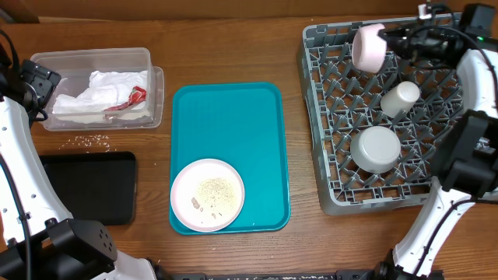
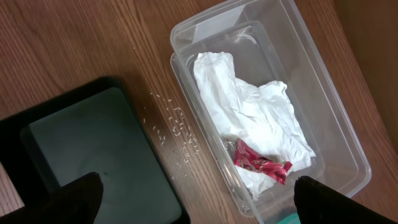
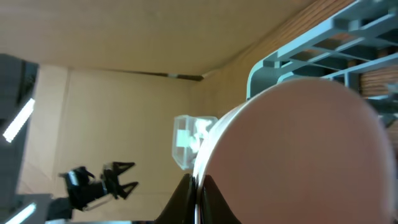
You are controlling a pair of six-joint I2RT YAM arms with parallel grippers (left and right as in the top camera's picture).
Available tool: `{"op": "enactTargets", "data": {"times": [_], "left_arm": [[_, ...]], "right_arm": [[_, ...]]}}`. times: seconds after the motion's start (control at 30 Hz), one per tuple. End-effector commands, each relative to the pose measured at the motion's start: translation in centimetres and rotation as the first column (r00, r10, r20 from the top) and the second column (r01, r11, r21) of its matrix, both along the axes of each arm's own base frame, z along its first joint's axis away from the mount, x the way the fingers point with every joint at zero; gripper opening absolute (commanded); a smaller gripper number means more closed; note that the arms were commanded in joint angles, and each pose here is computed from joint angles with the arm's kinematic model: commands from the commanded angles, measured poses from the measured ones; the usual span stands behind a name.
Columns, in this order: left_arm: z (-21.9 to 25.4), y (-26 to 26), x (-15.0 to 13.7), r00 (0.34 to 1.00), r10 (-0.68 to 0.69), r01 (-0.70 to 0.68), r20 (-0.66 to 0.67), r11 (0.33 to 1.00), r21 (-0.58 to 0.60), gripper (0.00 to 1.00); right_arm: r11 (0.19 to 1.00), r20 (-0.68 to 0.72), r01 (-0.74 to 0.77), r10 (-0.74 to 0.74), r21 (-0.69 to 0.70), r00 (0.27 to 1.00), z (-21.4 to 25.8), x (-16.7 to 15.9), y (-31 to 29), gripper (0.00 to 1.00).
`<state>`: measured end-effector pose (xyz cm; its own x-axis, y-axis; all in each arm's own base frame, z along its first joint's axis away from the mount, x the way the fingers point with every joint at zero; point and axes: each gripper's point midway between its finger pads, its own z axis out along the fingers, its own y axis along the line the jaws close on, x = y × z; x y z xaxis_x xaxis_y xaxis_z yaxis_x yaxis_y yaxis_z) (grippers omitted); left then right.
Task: Sort waste into correct bins and load items into the dishwasher
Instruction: 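Turn the pink bowl upside down and release it in the rack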
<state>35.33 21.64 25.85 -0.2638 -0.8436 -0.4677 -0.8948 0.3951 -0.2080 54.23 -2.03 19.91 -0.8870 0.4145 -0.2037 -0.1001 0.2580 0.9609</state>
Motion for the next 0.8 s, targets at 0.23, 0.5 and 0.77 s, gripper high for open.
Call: {"op": "enactTargets", "data": {"times": [0.23, 0.5, 0.77], "left_arm": [[-0.3, 0.1, 0.1, 1.0, 0.015, -0.015, -0.005, 1.0, 0.0, 1.0], [-0.3, 0.1, 0.1, 1.0, 0.015, -0.015, -0.005, 1.0, 0.0, 1.0], [-0.3, 0.1, 0.1, 1.0, 0.015, -0.015, -0.005, 1.0, 0.0, 1.0]], "right_arm": [[0.964, -0.158, 0.208, -0.235, -0.167, 0.959, -3.7, 1.3, -4.9, 0.28], [0.883, -0.169, 0.325, -0.397, -0.337, 0.902, -3.7, 1.6, -9.1, 0.37], [0.772, -0.153, 0.355, -0.497, -0.527, 0.854, -0.2, -0.3, -11.4, 0.33]]}}
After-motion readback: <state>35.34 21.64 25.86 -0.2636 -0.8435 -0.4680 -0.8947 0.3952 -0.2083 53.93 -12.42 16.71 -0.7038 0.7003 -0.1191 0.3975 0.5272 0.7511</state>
